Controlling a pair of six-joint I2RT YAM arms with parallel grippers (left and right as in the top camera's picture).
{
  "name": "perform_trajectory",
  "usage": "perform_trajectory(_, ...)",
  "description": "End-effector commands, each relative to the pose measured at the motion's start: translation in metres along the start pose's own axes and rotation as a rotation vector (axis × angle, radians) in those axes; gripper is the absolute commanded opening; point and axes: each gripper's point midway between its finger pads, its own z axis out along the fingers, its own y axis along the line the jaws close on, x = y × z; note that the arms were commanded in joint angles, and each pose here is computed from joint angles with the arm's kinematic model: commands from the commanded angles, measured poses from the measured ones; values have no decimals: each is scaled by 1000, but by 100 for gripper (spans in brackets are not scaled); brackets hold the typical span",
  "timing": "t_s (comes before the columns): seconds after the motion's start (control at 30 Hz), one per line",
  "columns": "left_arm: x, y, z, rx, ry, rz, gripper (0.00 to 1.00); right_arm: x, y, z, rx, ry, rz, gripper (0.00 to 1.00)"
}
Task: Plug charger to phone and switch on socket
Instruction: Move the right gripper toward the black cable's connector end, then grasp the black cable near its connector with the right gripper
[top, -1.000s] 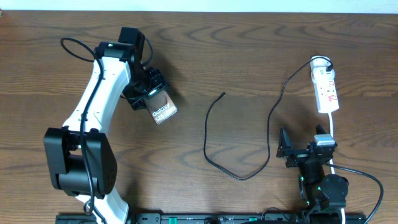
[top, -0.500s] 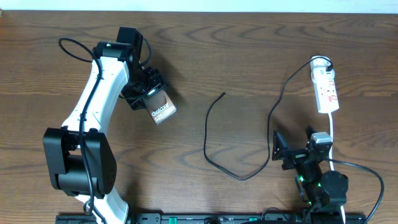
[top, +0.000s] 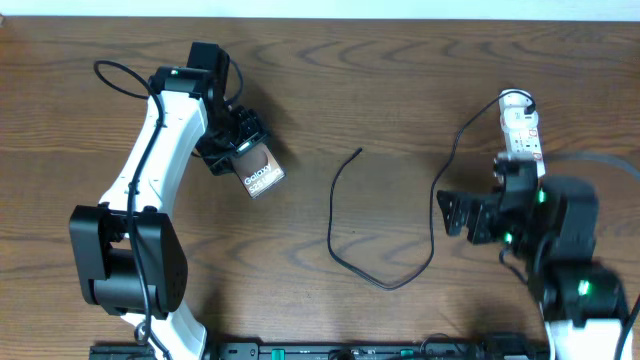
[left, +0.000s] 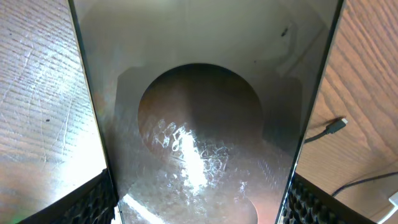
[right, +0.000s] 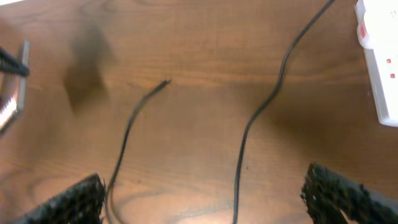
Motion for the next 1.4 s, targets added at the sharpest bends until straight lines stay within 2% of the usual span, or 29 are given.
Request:
perform_trajectory(0.0, -4, -5, -15, 39, -24, -3, 62, -33, 7, -1, -16, 33, -35, 99)
perform_trajectory(0.3, -24, 11, -27, 78, -38, -82, 61, -59, 53, 24, -313, 43, 24, 99)
perform_trajectory(0.37, -27, 13, -29, 92, -34, -96, 61, -62, 58, 33, -329, 49, 44, 99)
perform_trajectory(0.53, -31, 18, -31, 97, -38, -113, 61, -59, 64, 70, -211, 116, 143, 95)
perform_trajectory(0.7, -32, 17, -31, 99, -40, -112, 61, -71, 83, 107, -133, 207, 212, 81)
perform_trajectory(0.83, -33, 17, -31, 101, -45, -111, 61, -83, 89, 146, -29, 259, 312, 63)
perform_trajectory(0.93, -33, 16, -31, 102, -46, -110, 61, -82, 86, 170, 33, 272, 403, 61)
perform_trajectory(1.2, -33, 16, -31, 103, -47, -110, 61, -38, 80, 232, 128, 375, 540, 49)
perform_trajectory(1.37, -33, 16, -31, 103, -47, -110, 61, -7, 78, 256, 181, 441, 568, 47)
